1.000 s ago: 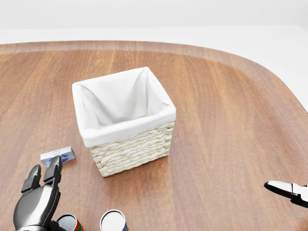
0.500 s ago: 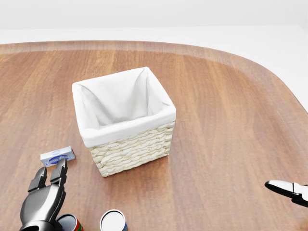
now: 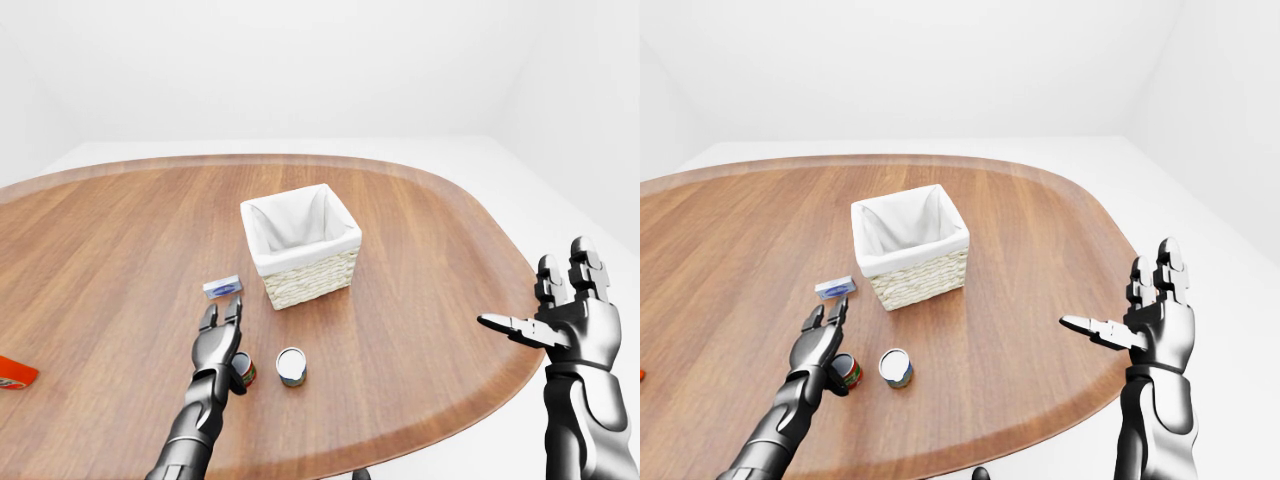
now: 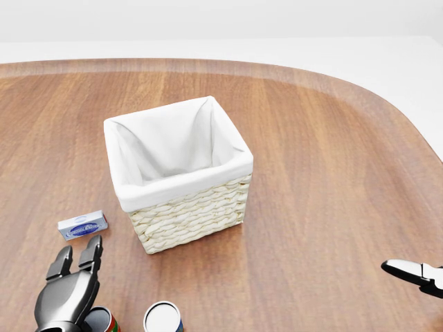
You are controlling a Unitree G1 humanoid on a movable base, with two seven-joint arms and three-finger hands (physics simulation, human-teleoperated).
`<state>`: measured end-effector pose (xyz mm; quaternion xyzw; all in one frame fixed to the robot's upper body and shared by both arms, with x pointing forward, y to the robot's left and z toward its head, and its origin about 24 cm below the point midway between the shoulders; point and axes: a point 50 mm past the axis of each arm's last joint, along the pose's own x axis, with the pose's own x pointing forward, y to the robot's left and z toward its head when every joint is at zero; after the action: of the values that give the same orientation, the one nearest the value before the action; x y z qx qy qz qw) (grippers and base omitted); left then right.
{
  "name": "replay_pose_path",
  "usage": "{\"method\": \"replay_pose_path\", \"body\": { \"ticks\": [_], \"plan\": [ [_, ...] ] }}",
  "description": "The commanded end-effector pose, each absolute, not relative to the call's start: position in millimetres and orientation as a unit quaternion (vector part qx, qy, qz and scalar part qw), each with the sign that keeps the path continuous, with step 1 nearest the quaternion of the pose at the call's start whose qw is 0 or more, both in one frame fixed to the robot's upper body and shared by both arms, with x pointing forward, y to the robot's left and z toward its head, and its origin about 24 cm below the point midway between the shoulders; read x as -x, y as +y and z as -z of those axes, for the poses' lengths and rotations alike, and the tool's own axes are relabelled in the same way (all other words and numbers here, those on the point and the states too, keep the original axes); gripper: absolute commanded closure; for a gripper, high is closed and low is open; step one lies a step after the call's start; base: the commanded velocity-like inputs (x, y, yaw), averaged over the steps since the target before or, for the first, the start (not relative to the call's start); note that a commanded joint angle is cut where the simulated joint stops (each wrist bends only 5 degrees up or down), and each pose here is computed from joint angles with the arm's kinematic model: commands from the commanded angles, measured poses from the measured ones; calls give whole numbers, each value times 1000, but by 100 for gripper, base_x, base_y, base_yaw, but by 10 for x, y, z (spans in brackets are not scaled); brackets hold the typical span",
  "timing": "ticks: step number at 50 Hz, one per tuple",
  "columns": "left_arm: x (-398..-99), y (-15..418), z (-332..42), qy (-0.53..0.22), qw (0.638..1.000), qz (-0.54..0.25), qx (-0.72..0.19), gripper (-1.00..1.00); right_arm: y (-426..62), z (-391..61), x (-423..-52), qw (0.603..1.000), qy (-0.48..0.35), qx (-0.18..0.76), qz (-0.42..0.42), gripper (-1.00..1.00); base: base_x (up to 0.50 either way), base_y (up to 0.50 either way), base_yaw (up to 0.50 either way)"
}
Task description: Pick up the tomato sauce, and put it in the basket.
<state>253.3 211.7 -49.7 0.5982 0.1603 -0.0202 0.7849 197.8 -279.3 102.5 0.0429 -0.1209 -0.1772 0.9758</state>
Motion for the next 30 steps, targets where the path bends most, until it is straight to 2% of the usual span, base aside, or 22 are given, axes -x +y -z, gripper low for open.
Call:
{"method": "replay_pose_path", "body": {
  "ticks": [1,9,10,11,12,13,30],
  "plan": [
    [-2385,2142,670,188,784,26,-592,-100,-2796,-1019,-1978,976,-121,-43,178,-100,0,0,0],
    [-2355,2117,721,191,783,42,-591,-100,-2794,-1021,-1972,976,-121,-43,177,-100,0,0,0],
    [-2356,2114,722,191,784,44,-589,-49,-2794,-1022,-1973,976,-121,-43,178,-100,0,0,0],
    [-2352,2112,724,191,784,46,-589,38,-2794,-1019,-1974,976,-121,-43,177,-100,0,0,0],
    [-2351,2111,725,191,784,46,-589,95,-2794,-1020,-1974,976,-121,-43,177,-100,0,0,0],
    [-2341,2109,737,193,783,50,-589,100,-2795,-1021,-1974,976,-121,-43,177,-100,0,0,0],
    [-2335,2109,738,193,782,53,-591,100,-2796,-1021,-1979,976,-122,-43,178,-100,0,0,0]
  ]
}}
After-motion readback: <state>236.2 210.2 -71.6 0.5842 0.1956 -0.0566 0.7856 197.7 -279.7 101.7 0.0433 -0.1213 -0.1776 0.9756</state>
